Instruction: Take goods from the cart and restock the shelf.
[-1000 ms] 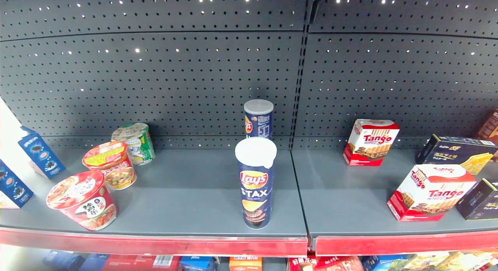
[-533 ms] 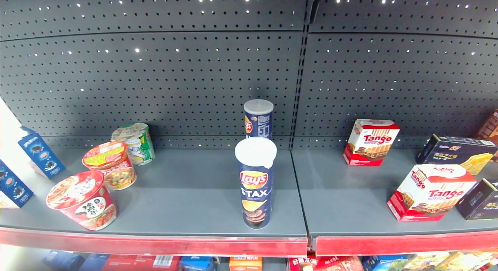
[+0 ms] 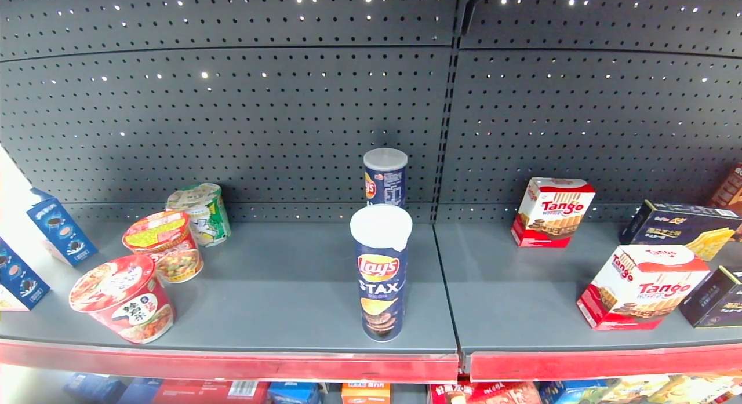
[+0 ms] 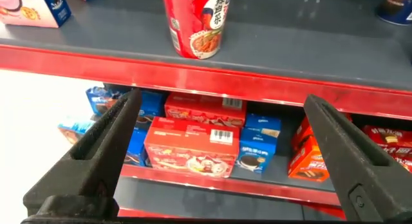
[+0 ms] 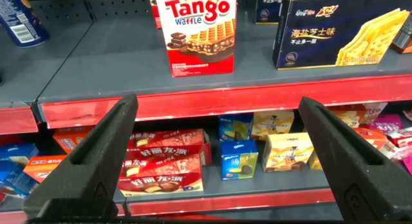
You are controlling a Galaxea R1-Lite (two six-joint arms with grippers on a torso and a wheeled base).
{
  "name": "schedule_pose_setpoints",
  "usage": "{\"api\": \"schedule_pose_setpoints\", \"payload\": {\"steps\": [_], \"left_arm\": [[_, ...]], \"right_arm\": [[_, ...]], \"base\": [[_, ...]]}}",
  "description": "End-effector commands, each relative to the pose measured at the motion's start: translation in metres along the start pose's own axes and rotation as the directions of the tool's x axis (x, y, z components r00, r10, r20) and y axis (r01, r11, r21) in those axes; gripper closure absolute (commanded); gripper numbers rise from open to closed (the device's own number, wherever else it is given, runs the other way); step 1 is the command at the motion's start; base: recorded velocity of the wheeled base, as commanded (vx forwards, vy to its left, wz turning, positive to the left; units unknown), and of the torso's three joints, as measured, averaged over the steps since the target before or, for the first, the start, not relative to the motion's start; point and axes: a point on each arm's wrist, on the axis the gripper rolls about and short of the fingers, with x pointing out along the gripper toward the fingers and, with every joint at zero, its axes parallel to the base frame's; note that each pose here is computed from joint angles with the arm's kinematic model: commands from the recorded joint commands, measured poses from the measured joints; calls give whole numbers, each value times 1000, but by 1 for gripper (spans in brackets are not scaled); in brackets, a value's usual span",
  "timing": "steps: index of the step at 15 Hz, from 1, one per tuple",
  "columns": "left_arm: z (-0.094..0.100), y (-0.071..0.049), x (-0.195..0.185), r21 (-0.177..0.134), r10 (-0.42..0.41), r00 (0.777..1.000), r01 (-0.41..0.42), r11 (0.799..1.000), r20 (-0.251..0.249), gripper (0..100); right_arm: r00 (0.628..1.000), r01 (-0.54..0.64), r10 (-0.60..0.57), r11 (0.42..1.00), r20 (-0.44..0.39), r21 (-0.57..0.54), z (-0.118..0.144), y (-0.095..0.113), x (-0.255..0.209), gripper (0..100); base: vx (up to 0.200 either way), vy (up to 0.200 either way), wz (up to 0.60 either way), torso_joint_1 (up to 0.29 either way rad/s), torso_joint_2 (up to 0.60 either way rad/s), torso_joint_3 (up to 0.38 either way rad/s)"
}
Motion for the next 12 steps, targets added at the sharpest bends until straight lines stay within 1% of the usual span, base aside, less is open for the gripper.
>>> {"api": "schedule_pose_setpoints", "payload": {"steps": [1, 2, 4, 5, 7, 8, 9, 10, 11, 12], "left_arm": [[0, 0, 1, -1, 1, 1000, -1, 1000, -5, 0], [0, 0, 1, -4, 1, 1000, -1, 1000, -5, 0], [0, 0, 1, -2, -3, 1000, 3, 1000, 15, 0], [0, 0, 1, -3, -3, 1000, 3, 1000, 16, 0], [0, 0, 1, 6, -7, 1000, 7, 1000, 16, 0], [0, -1, 1, 15, -13, 1000, 13, 1000, 17, 0], [-1, -1, 1, 33, -46, 999, 46, 998, 6, 0], [-4, -2, 1, 62, -87, 996, 88, 994, -20, 0], [-4, -2, 1, 81, -99, 995, 101, 992, -27, 0], [-4, -2, 1, 89, -103, 994, 105, 990, -32, 0]], "right_arm": [[1000, 0, 0, 1000, -1, 0, 0, 0, 0, 0], [1000, 0, 0, 1000, -1, 0, 0, 0, 0, 0], [1000, 0, 0, 1000, -1, 0, 0, 0, 0, 0], [1000, 0, 0, 1000, -1, 0, 0, 0, 0, 0], [1000, -10, 10, 1000, -5, -11, 0, 0, 0, 0], [1000, -29, 29, 998, -7, -54, 0, 1, 0, 0], [997, -83, 82, 989, -14, -121, -1, 2, 0, 0], [996, -87, 87, 988, -12, -124, 0, 2, 0, 0], [996, -91, 89, 989, -14, -116, 0, 2, 0, 0], [996, -90, 90, 989, -12, -114, 0, 2, 0, 0]], "base": [[0, 0, 0, 0, 0, 0], [0, 0, 0, 0, 0, 0], [0, 0, 0, 0, 0, 0], [0, 0, 0, 0, 0, 0], [0, 0, 0, 0, 0, 0], [0, 0, 0, 0, 0, 0], [0, 0, 0, 0, 0, 0], [0, 0, 0, 0, 0, 0], [0, 0, 0, 0, 0, 0], [0, 0, 0, 0, 0, 0]]}}
